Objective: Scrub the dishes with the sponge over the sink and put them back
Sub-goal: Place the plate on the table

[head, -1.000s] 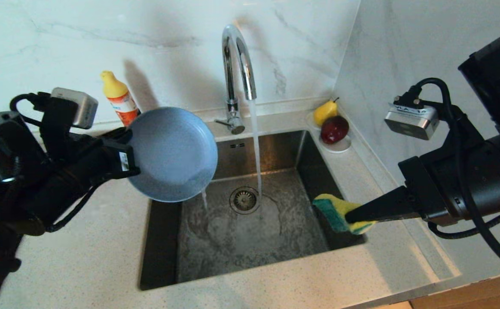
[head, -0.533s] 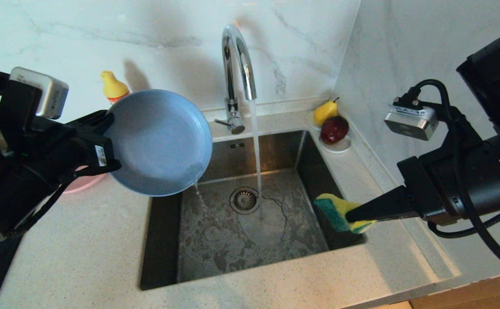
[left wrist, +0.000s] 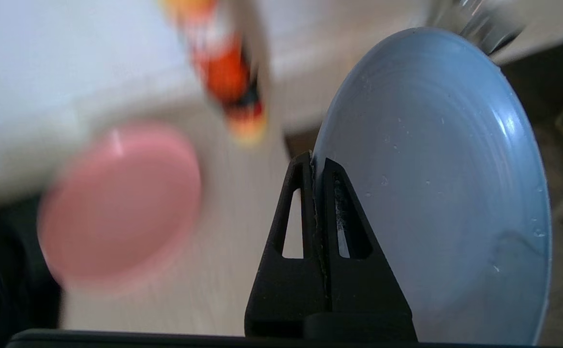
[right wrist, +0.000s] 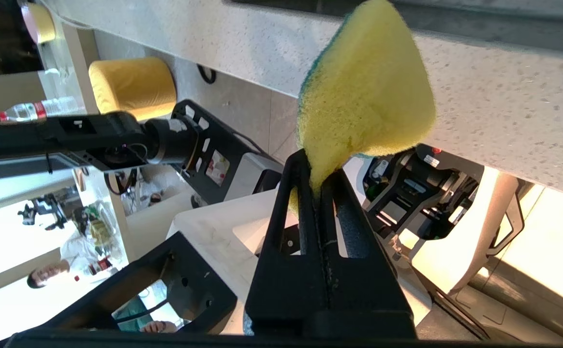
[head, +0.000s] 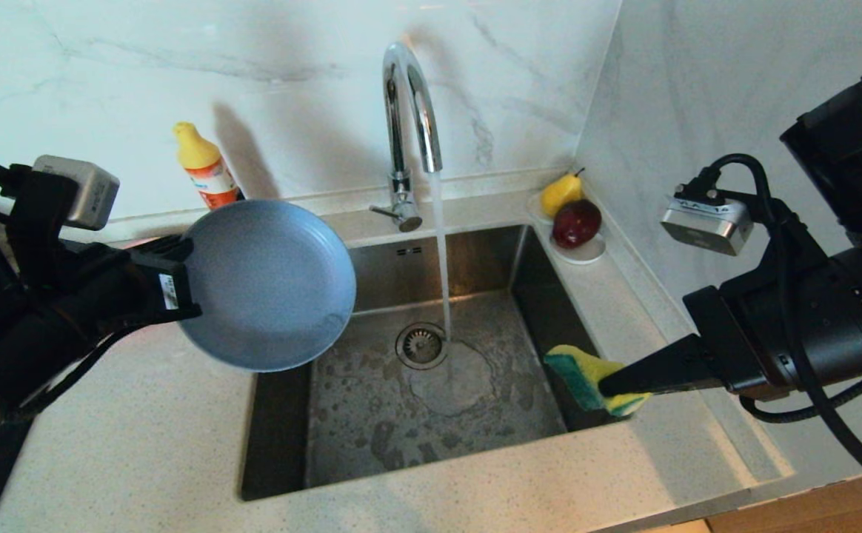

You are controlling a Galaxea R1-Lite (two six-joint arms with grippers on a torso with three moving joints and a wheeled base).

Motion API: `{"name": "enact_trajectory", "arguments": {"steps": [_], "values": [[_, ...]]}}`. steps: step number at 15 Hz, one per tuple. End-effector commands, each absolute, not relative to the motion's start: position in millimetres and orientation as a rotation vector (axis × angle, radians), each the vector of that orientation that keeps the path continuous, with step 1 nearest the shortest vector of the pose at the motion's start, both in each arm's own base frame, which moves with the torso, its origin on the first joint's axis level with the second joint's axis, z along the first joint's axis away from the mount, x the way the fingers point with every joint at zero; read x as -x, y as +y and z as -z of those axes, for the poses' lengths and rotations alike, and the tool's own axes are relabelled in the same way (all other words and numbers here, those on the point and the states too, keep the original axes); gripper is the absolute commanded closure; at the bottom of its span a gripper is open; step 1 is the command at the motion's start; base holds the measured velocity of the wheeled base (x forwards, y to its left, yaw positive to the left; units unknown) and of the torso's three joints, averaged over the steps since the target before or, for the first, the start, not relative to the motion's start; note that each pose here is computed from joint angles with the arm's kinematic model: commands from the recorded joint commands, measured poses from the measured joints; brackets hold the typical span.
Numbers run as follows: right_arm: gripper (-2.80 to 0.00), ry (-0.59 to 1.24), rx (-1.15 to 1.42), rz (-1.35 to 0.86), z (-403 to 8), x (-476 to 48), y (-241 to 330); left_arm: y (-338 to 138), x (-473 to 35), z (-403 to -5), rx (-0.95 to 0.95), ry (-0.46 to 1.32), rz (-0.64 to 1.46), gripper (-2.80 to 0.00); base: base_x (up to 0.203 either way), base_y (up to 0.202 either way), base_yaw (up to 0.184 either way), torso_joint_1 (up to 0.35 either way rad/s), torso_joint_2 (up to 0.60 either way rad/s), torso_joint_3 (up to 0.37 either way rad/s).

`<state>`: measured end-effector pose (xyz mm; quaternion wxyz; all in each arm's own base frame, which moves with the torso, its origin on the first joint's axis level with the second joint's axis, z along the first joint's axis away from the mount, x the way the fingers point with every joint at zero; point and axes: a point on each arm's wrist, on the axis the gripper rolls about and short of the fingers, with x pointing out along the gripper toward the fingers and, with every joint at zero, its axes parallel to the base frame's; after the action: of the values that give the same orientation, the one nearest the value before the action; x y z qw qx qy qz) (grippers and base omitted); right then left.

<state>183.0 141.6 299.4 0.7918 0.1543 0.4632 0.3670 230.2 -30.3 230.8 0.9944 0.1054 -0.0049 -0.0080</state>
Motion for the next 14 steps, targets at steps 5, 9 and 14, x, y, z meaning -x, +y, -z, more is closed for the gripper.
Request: {"name": "enact_trajectory", "arguments": {"steps": [5,9,14], "values": [[0.00,1.012,-0.338,-0.774,-295.8,-187.0,140.6,17.5,-215.5,-244.3,0.113,0.386,-0.114,0.00,0.000,0.000,0.000,0.000,0.00,0.000],[0.00,1.019,-0.341,-0.761,-293.5,-190.7,140.1,47.8,-205.2,-241.7,0.249,0.435,-0.251,0.00,0.000,0.000,0.000,0.000,0.00,0.000],[0.00,1.014,-0.344,-0.750,-293.3,-193.2,138.2,79.4,-195.8,-233.3,0.343,0.448,-0.351,0.00,0.000,0.000,0.000,0.000,0.00,0.000]]}}
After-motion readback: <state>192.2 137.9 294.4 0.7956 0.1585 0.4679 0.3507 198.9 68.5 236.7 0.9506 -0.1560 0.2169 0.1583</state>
